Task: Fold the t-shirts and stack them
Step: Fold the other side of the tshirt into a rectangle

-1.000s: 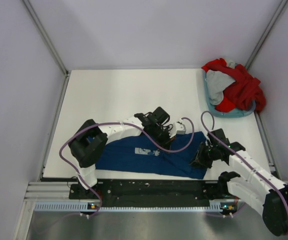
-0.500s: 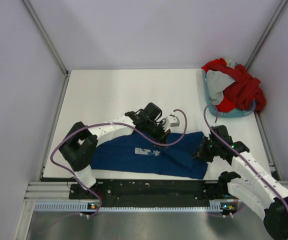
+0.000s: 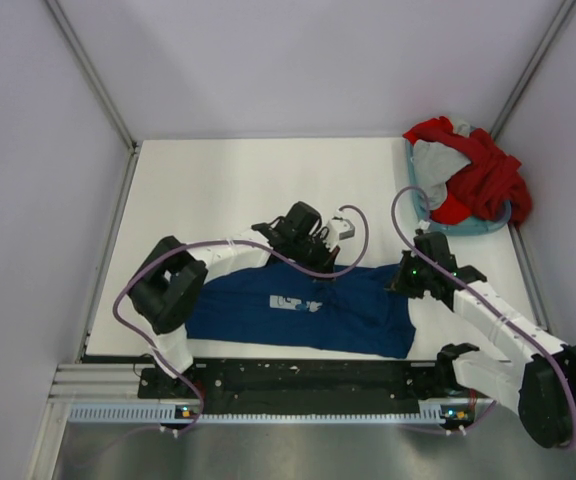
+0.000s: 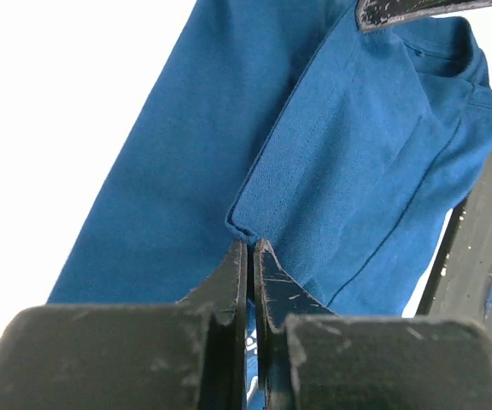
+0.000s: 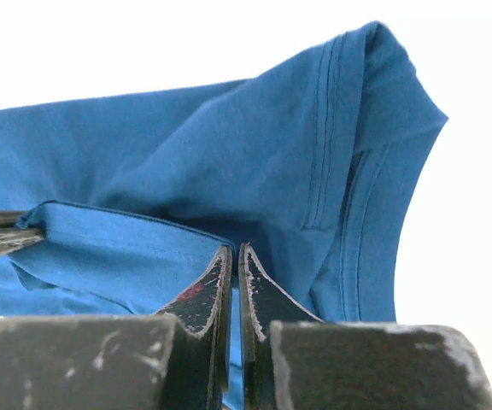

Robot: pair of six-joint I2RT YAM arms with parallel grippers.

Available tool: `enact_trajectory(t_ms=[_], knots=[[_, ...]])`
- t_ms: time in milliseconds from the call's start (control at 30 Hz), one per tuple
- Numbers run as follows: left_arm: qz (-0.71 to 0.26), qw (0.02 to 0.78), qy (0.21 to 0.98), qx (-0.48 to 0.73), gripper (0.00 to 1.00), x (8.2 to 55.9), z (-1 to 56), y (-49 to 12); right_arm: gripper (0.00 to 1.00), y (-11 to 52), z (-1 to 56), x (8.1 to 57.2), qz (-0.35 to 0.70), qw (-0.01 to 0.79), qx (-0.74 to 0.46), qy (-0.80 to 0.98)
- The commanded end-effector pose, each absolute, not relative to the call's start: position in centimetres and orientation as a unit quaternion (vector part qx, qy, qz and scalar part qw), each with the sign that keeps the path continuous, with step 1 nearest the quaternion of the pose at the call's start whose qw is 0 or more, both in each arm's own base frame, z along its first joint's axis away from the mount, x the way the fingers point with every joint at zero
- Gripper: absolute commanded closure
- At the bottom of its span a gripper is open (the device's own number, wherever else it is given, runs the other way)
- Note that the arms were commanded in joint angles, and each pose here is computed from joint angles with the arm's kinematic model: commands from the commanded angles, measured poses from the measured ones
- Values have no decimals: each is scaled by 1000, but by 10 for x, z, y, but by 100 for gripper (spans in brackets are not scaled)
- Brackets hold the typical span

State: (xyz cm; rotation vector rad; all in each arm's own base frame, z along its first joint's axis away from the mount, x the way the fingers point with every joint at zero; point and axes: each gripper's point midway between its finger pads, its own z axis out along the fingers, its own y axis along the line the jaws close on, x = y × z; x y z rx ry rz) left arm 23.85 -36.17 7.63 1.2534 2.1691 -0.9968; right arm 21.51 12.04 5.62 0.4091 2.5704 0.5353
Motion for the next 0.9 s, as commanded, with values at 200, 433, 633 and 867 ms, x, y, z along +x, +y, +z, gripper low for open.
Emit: enact_trajectory(t_ms=[200,433,633,867], knots=[[-322,238,815,420,100,263,52,-363,100,118,58,256,196,289,141,927],[-296,232,822,428,68,271,51,-360,85,112,54,254,173,275,143,935],[-272,269,808,449,48,283,90,-356,62,97,81,252,141,300,146,932],[-353,219,784,461,54,239,103,-359,75,111,89,261,178,305,145,924]])
